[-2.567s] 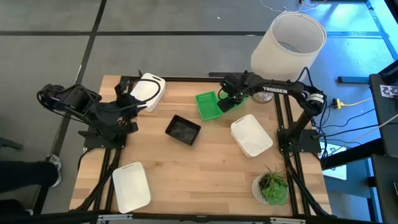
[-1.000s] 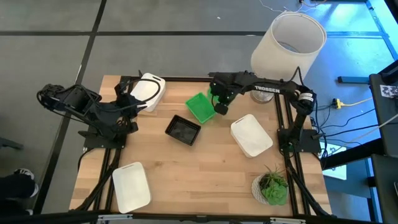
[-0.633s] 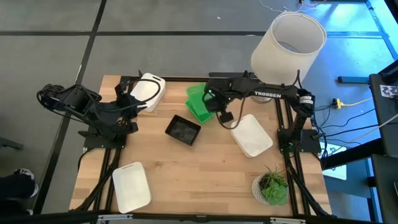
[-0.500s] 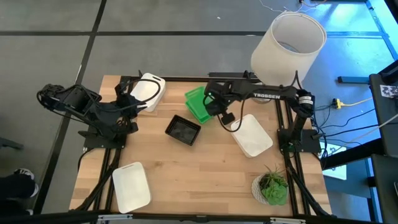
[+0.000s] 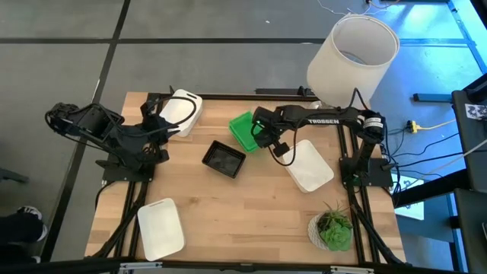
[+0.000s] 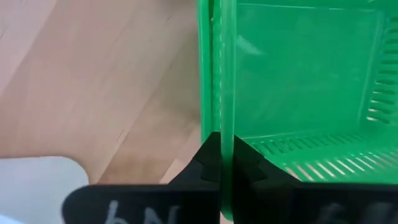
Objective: Stack baskets by color
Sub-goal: Stack the right green bin on the left green bins
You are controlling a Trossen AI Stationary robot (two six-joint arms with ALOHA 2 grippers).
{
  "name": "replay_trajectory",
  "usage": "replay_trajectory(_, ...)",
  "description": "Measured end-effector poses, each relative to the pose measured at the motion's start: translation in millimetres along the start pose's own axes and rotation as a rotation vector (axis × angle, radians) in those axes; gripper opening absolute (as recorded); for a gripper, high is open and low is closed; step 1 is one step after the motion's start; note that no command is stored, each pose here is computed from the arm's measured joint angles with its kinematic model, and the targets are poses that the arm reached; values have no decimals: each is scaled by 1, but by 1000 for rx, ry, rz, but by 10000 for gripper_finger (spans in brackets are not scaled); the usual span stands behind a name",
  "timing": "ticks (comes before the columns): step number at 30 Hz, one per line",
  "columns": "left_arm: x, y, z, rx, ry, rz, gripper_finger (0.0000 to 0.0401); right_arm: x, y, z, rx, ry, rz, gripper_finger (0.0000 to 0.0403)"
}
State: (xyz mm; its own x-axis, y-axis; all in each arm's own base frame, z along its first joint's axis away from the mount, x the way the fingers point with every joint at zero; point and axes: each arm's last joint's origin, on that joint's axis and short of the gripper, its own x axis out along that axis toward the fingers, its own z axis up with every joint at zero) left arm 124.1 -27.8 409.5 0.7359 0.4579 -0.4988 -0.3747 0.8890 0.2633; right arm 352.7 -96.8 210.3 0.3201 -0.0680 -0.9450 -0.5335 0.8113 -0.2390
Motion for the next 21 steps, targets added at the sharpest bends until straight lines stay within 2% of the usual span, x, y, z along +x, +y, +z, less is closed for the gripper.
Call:
replay_trajectory(9,0,0,1,-9,-7,6,50,0,-2,2,26,-19,-22,50)
replay_trajectory(15,0,0,0,-26,-2,-7,50,-3,-4,4,32,-9,-44,60)
replay_trajectory(17,0,0,0,-34,-2,-8,50,-8,-4,8,29,11,-76,61)
replay_trajectory(21,0,-1,-1,-122,16,-25,50,-29,-9,21,81,-3,-128,61)
